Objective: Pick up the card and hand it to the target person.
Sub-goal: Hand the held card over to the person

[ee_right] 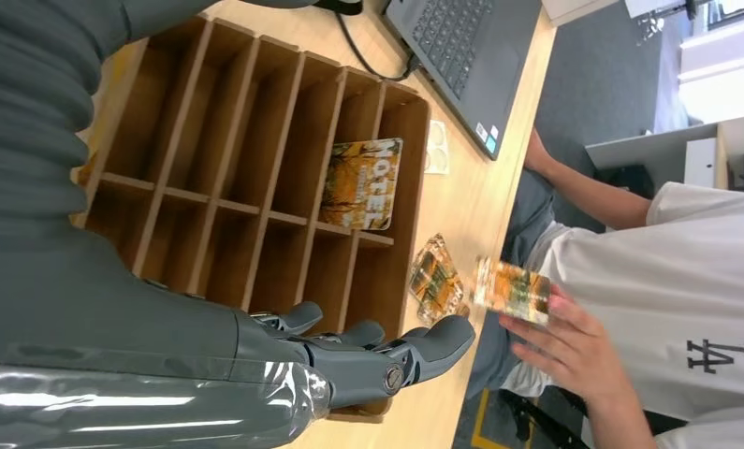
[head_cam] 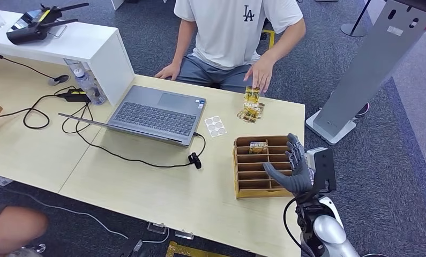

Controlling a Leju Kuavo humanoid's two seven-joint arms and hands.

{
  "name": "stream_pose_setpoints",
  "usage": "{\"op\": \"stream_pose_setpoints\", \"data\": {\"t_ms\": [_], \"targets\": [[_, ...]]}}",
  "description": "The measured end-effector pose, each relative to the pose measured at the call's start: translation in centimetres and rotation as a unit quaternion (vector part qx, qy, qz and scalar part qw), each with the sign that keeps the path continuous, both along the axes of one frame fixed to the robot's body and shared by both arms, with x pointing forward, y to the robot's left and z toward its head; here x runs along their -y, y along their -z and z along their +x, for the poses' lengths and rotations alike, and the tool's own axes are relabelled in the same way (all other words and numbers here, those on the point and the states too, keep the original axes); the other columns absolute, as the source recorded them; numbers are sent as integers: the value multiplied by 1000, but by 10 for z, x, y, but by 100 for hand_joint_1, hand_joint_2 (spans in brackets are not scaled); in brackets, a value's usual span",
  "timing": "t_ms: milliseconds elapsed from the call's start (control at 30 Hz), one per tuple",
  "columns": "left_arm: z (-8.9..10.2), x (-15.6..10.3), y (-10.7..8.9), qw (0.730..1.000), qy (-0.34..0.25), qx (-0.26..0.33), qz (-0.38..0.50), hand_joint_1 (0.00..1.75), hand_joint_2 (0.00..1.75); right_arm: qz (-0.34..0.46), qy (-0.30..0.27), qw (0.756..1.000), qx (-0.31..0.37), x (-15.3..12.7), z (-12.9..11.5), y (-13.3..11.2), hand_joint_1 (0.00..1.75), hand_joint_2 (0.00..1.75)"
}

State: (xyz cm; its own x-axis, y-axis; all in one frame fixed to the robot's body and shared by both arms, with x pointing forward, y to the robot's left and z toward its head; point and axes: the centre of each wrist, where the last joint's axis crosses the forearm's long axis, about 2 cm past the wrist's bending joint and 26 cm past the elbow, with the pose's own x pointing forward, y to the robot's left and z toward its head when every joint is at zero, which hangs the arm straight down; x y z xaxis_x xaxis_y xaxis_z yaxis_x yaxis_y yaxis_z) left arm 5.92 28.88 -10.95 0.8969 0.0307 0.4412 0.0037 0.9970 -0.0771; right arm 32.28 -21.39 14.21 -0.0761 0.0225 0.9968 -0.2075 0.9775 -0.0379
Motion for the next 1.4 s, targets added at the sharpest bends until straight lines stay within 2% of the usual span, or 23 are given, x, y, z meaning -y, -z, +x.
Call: {"op": "stream_pose_setpoints", "data": {"t_ms": [700,1400], "targets": [[0,-3,0,1000,-10,-8,6,0,0,-18,-5,999,-35,40,-24,-3,0,175],[0,-3,0,1000,-13,-9,6,0,0,-21,-7,999,-44,49,-28,-5,0,175]]}}
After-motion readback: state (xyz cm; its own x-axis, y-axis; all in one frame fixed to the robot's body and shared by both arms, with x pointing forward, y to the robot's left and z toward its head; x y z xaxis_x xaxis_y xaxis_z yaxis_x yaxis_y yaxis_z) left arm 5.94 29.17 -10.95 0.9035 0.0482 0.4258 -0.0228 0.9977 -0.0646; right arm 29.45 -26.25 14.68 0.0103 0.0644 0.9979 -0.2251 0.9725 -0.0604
